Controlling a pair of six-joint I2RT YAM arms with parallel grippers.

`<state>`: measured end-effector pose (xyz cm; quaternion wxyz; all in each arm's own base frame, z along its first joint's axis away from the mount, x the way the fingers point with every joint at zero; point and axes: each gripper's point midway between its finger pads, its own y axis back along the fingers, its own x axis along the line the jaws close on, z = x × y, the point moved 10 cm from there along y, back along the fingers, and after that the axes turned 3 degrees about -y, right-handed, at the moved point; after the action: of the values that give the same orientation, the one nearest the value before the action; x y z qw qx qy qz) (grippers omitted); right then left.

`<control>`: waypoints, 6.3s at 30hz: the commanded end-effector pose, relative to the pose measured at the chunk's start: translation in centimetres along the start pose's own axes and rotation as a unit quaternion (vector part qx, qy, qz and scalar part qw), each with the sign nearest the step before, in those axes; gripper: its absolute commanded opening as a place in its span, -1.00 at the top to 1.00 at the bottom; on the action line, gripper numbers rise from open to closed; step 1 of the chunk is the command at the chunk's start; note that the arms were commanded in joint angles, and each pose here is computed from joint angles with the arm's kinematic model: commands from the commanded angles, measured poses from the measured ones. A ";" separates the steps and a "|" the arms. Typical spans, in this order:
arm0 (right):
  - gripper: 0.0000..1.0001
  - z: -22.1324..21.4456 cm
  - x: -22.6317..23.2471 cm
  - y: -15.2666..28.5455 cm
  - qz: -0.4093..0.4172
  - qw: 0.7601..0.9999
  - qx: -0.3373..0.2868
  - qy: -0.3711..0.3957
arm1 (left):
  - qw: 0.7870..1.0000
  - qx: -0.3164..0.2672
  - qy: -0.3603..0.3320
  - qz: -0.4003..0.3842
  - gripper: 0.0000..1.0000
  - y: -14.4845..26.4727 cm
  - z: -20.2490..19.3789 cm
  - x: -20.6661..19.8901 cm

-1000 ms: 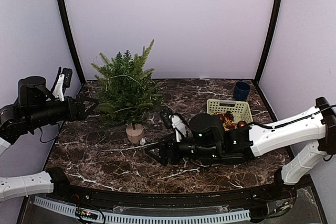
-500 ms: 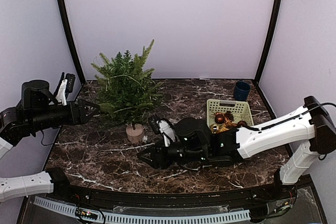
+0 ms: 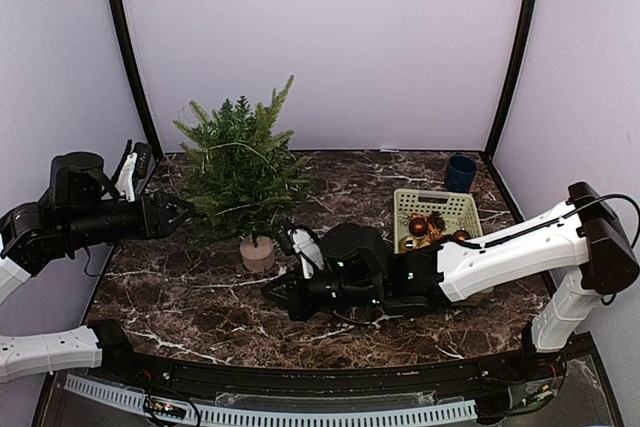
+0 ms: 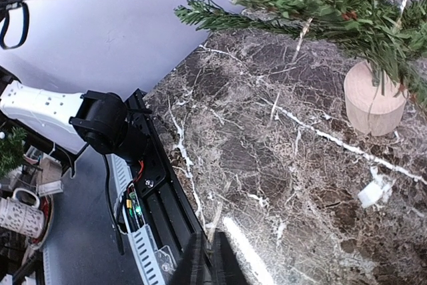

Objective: Decorate the small christmas tree

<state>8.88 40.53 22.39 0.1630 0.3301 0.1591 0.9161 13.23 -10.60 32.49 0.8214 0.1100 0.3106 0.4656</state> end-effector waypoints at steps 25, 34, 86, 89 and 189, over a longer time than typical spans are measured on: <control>1.00 7.0 -4.2 6.7 -0.100 0.991 -0.091 0.024 | 1.000 -0.018 0.006 0.008 1.00 -0.8 0.1 0.2; 1.00 8.0 -5.3 5.6 -0.074 0.993 -0.090 0.028 | 1.000 -0.017 0.006 0.010 1.00 -0.9 0.1 0.2; 1.00 15.0 -11.0 5.1 -0.101 0.989 -0.081 0.068 | 1.000 -0.016 0.005 0.025 1.00 -1.1 0.1 0.4; 1.00 15.1 -11.3 5.1 -0.100 0.990 -0.079 0.067 | 0.999 -0.019 0.007 0.027 1.00 -0.9 0.1 0.4; 0.04 -0.3 -24.5 21.7 -0.418 0.841 -0.129 -0.318 | 0.965 -0.132 -0.081 0.211 -0.68 -1.6 0.8 11.4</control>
<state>20.97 10.91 17.37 0.6038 0.4764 0.1587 0.6191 19.00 -1.73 27.78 0.7134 0.1111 0.1872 0.6661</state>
